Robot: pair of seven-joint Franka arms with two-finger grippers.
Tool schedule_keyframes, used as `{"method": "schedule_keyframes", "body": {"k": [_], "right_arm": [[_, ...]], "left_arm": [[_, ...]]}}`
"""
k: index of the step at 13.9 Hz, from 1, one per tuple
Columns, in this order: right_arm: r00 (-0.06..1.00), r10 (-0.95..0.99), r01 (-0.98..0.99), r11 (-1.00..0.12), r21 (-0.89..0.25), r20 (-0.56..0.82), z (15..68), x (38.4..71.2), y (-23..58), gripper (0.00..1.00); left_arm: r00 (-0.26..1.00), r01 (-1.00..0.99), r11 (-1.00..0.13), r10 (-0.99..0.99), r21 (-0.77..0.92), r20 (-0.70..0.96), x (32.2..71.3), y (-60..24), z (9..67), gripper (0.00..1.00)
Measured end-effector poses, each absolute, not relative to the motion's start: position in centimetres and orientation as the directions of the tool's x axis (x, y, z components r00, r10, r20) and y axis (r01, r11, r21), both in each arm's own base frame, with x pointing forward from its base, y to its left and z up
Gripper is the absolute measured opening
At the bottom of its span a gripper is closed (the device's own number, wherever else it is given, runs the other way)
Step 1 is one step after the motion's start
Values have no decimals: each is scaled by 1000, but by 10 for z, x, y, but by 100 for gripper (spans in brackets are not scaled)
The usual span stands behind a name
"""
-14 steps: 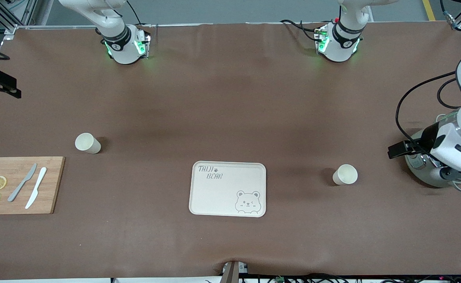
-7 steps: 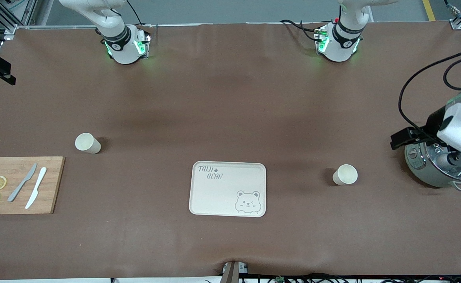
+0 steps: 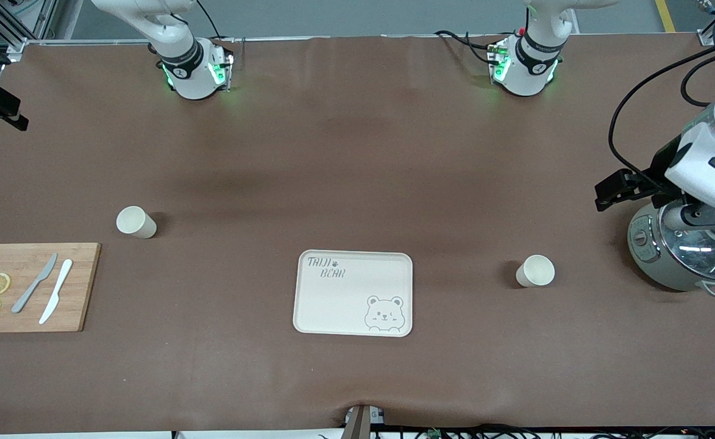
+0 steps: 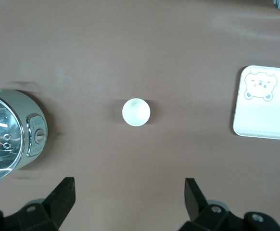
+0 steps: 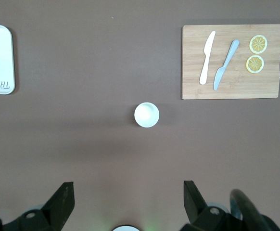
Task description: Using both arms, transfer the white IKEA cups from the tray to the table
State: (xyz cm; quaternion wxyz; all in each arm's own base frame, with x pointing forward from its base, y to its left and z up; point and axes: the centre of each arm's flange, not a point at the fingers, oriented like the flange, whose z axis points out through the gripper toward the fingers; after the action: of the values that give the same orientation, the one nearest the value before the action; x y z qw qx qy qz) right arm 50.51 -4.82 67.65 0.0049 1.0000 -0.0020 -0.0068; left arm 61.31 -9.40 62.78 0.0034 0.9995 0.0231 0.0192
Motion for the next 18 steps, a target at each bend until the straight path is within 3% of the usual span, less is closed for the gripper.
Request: {"method": "schedule_keyframes", "body": {"k": [10,18], "right_arm": [[998,-68,-68,-998,18,-8,677,505,-73,100],[998,-63,-63,-998,19,-7,677,506,-70,100]], "left_arm": [[992,121,-993,121,4,41,595,-54,649,100],[988,147,-988,149,49,36,533,-42,641,100]]}}
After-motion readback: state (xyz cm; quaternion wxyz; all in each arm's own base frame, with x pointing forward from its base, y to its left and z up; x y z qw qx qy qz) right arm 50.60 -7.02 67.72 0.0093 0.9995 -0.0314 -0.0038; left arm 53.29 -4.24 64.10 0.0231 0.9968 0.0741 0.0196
